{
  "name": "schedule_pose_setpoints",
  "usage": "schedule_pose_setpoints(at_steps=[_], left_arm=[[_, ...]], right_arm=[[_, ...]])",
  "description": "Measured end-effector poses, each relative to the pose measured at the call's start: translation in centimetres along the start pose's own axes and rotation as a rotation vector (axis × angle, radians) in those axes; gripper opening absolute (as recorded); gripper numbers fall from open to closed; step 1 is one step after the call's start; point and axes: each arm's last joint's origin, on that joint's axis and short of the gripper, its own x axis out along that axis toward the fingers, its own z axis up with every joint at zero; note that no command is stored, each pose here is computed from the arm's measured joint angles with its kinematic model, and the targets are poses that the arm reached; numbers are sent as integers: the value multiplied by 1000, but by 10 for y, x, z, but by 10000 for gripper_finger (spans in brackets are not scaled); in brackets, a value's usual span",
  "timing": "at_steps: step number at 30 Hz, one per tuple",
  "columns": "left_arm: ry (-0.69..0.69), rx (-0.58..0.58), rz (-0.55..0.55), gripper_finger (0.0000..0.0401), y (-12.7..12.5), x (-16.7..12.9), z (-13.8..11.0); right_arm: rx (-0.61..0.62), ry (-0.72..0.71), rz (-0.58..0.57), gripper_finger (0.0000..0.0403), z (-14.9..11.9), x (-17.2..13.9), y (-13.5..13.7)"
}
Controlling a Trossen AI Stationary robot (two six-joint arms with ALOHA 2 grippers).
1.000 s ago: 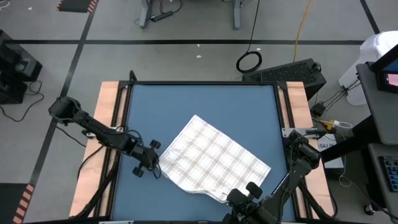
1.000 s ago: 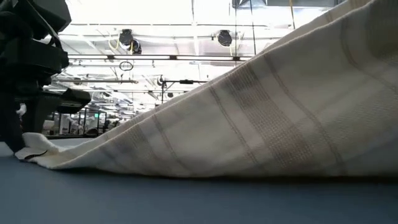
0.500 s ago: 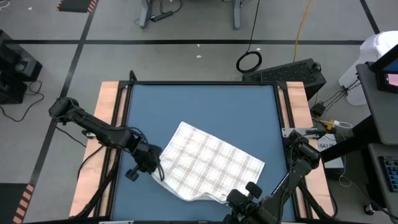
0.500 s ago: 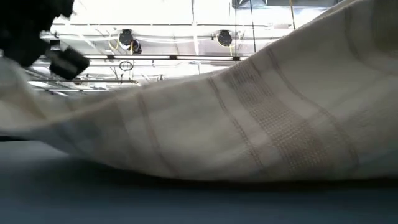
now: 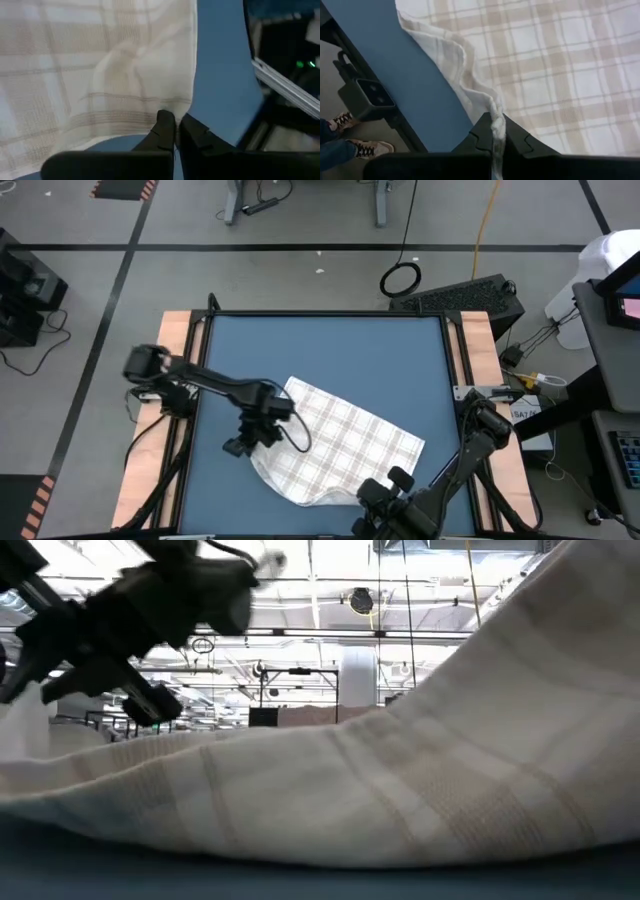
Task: Roll towel
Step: Fold the white towel
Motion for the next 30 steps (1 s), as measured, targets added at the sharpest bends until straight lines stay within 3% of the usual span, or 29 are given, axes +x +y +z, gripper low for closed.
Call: schedule_pose_setpoints(at_steps=[5, 12, 18, 26, 30], left_arm=[[68, 30, -35, 19, 17, 0, 31], [23, 84, -11, 23, 27, -10, 69], [16, 130, 44, 31, 27, -17, 80], [-21, 169, 87, 148, 30, -17, 85], [25, 127, 122, 197, 27, -25, 79]], right_arm=[[5, 0, -1, 2, 1, 5, 2], [12, 1, 12, 2, 0, 6, 4], [14, 2, 11, 2, -1, 9, 4], [33, 0, 54, 2, -7, 22, 7], [36, 3, 62, 2, -8, 23, 8]])
